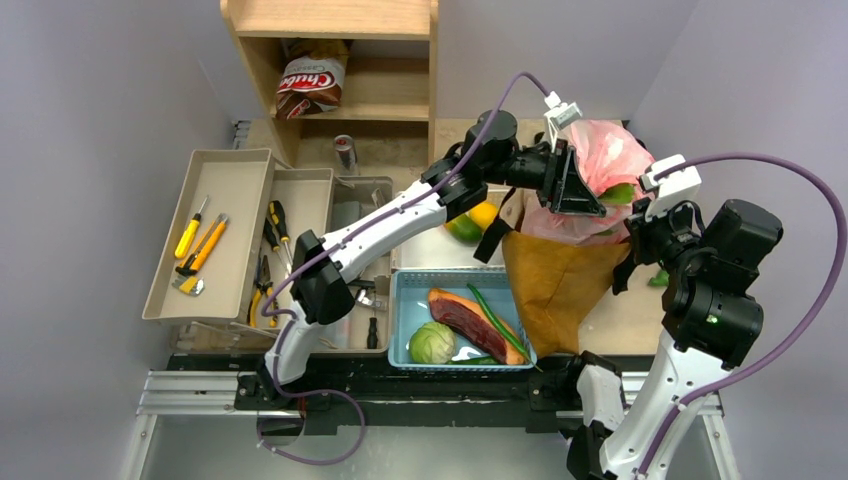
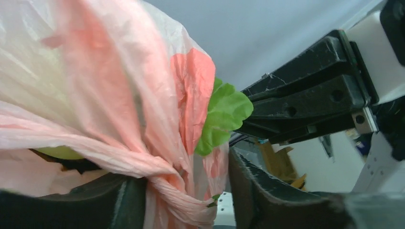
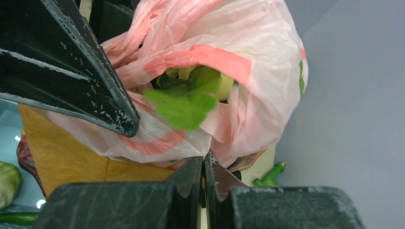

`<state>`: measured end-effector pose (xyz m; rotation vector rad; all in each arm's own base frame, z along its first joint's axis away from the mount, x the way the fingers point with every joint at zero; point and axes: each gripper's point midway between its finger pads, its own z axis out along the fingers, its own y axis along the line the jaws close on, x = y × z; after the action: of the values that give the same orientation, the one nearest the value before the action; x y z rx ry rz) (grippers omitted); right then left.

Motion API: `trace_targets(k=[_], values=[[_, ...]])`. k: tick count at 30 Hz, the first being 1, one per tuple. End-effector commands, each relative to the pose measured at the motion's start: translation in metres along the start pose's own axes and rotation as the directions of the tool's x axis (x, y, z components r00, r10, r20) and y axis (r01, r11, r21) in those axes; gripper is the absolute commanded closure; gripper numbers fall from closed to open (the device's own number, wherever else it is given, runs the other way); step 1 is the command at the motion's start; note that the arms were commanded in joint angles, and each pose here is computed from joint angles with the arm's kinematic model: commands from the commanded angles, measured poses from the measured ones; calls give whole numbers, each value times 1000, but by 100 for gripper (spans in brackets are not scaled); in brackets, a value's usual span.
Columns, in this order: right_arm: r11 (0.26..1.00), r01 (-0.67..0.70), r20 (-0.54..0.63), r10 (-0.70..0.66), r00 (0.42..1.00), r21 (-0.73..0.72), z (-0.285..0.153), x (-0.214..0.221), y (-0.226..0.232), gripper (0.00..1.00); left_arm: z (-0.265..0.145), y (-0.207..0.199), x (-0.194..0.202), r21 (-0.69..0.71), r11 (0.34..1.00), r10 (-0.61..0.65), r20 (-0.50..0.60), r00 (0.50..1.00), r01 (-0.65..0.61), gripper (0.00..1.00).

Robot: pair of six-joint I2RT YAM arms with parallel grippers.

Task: Untie the knot of the grocery bags and take out the mixed food
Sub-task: Adjust the takeout bag at the center of the board.

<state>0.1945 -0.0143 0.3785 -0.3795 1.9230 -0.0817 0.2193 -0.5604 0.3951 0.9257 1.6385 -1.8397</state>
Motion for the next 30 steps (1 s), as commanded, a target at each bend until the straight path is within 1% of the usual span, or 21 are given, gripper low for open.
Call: trace_targets(k=[1, 2, 3, 5, 6, 10, 13, 16, 18, 20, 23, 27, 30], values=[[999, 39, 61, -40, 997, 11, -6, -16, 0, 100, -3, -44, -29, 106, 990, 87, 69, 994, -94, 70], [999, 34, 56, -35, 998, 11, -5, -15, 0, 100, -5, -47, -33, 100, 989, 98, 81, 992, -106, 89], [1000, 29, 50, -30, 998, 9, -4, -13, 0, 100, -7, -50, -39, 91, 988, 118, 95, 988, -127, 100], [1000, 2, 29, -3, 1000, 17, -1, -7, -3, 100, -11, -62, -51, 84, 978, 180, 119, 976, -190, 100], [1000, -16, 9, 16, 1000, 23, 2, -3, -5, 96, -14, -70, -59, 84, 969, 218, 139, 966, -231, 100], [994, -98, -73, 102, 992, 52, 14, 18, -13, 63, -28, -98, -95, 65, 935, 325, 240, 915, -349, 100], [990, -137, -59, 139, 989, 43, 15, 14, -11, 41, -41, -110, -118, 34, 915, 374, 302, 877, -402, 100], [984, -174, -16, 175, 985, 28, 12, -1, -8, 28, -52, -125, -133, 16, 894, 413, 355, 839, -447, 100], [982, -186, 33, 186, 982, 1, 6, -20, -4, 24, -58, -138, -142, 14, 880, 432, 390, 813, -474, 100], [979, -198, 63, 201, 978, -39, 1, -34, 2, 24, -64, -148, -153, 2, 869, 445, 432, 784, -495, 100], [980, -183, 96, 190, 977, -75, -5, -46, 9, 23, -77, -172, -172, -27, 835, 486, 508, 712, -550, 100], [983, -162, 120, 171, 978, -83, -10, -53, 11, 21, -102, -198, -201, -144, 779, 562, 594, 576, -610, 100], [983, -164, 125, 173, 977, -82, -12, -57, 11, 20, -128, -221, -221, -253, 718, 630, 634, 449, -649, 100]])
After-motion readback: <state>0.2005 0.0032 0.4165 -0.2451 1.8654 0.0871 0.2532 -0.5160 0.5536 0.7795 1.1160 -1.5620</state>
